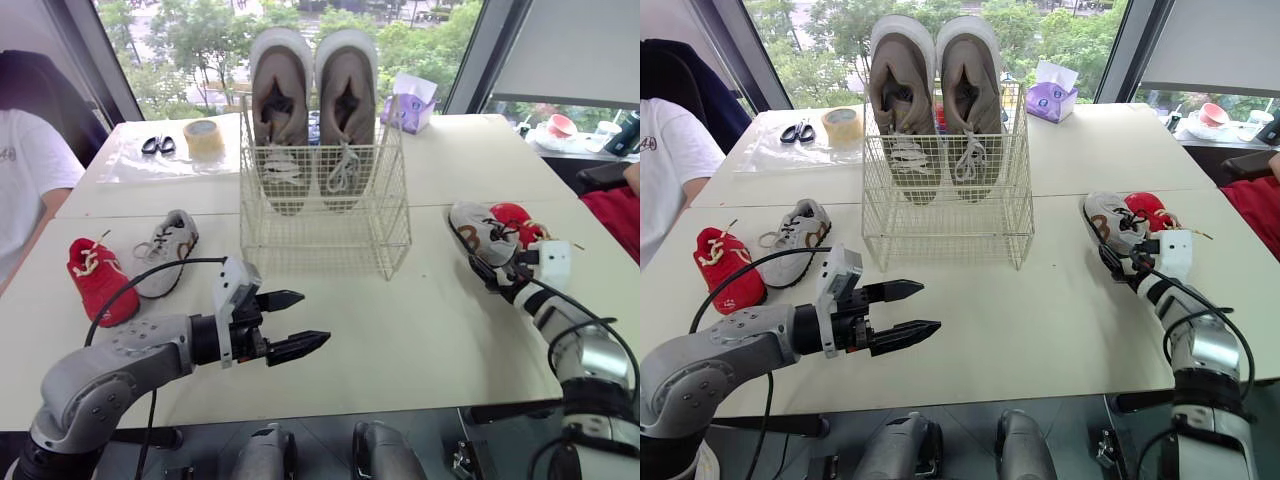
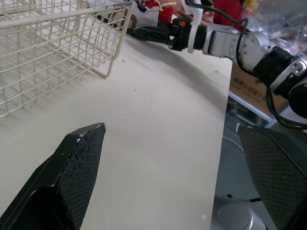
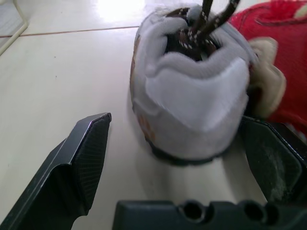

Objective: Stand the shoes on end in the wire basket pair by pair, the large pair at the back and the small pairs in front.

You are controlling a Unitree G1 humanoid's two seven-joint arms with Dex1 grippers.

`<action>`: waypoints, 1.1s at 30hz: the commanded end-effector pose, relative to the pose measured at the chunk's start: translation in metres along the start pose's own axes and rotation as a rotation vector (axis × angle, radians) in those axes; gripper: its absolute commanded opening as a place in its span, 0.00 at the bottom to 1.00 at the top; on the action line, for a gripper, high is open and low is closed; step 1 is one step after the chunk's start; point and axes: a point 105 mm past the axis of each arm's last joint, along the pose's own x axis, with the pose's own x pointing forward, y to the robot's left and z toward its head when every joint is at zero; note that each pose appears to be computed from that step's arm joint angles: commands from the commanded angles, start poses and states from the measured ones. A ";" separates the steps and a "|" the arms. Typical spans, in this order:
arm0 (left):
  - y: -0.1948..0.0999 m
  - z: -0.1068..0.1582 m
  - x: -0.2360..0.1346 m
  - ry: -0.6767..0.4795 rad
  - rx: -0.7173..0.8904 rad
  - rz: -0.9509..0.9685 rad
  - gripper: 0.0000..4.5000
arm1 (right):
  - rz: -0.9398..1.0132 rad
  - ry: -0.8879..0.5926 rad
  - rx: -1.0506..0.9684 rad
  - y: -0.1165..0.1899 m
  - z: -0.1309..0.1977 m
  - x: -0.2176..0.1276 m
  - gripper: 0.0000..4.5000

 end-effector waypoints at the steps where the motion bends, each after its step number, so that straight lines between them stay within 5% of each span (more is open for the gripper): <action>1: -0.003 0.008 -0.002 -0.017 0.055 0.013 1.00 | -0.004 -0.035 -0.018 0.002 0.005 0.010 1.00; 5: -0.002 0.008 -0.005 -0.011 0.054 0.024 1.00 | -0.042 -0.041 -0.023 0.000 0.001 0.019 0.83; 9: -0.002 0.012 -0.012 -0.014 0.040 0.018 1.00 | -0.040 -0.061 -0.023 0.002 0.000 0.023 0.45; 12: 0.002 0.020 -0.024 -0.016 0.040 0.018 1.00 | -0.006 -0.121 -0.043 0.012 0.015 0.024 0.36; 15: 0.019 0.049 -0.039 -0.126 0.040 0.077 1.00 | 0.016 -0.320 -0.105 0.031 0.076 0.019 0.35; 19: 0.031 0.129 -0.061 -0.481 -0.050 0.026 1.00 | 0.019 -0.706 -0.276 0.063 0.210 -0.011 0.35; 22: 0.034 0.167 -0.075 -0.618 -0.086 -0.034 1.00 | 0.121 -0.855 -0.375 0.094 0.269 -0.036 0.35; 27: 0.040 0.204 -0.088 -0.681 -0.096 -0.124 1.00 | 0.513 -0.939 -0.630 0.167 0.311 -0.082 0.35; 33: 0.034 0.210 -0.079 -0.553 -0.033 -0.221 1.00 | 0.807 -0.843 -0.938 0.219 0.284 -0.100 0.35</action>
